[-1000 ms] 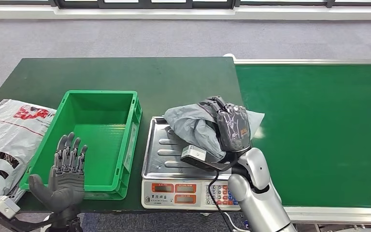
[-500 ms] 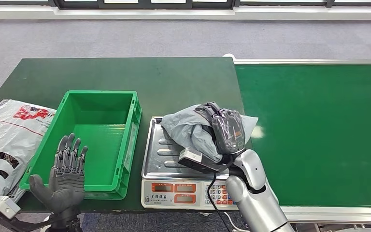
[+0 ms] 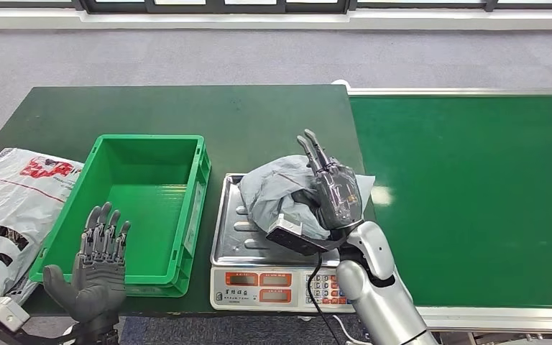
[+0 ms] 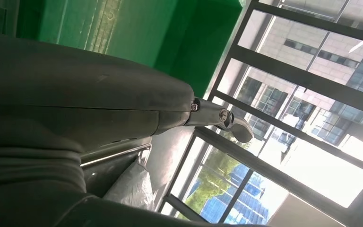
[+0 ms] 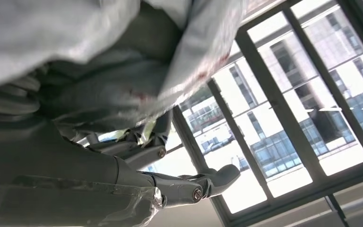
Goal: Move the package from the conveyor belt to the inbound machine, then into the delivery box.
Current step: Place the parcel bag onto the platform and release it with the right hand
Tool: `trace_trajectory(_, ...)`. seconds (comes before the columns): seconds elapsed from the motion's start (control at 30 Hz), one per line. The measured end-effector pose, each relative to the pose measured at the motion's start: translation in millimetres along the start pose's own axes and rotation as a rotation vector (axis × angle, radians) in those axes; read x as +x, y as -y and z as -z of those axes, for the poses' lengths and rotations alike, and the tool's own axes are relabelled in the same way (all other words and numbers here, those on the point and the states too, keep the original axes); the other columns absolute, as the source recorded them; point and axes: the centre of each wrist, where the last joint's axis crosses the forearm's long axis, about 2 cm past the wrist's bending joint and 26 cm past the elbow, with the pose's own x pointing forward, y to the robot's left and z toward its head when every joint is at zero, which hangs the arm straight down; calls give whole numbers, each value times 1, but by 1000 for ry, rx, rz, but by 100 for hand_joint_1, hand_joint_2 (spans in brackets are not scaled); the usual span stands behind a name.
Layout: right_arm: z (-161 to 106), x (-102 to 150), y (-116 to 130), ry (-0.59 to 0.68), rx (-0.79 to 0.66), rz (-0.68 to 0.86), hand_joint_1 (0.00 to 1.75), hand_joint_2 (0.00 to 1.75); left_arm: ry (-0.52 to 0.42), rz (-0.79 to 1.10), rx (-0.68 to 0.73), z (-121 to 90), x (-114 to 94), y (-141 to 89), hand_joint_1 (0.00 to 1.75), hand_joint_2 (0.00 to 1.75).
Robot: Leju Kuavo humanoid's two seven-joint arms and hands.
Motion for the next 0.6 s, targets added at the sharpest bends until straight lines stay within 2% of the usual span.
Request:
trace_trajectory(0.23, -20, 9, 10, -3, 11, 130, 0, 175, -8, -2, -14, -6, 3, 0, 0, 0)
trace_trajectory(0.43, -37, 13, 9, -124, 164, 109, 0, 175, -29, -2, -37, -6, 3, 1, 0, 0)
trace_trajectory(0.6, -50, 11, 4, -165, 228, 102, 0, 175, -39, -5, -42, -5, 3, 2, 0, 0)
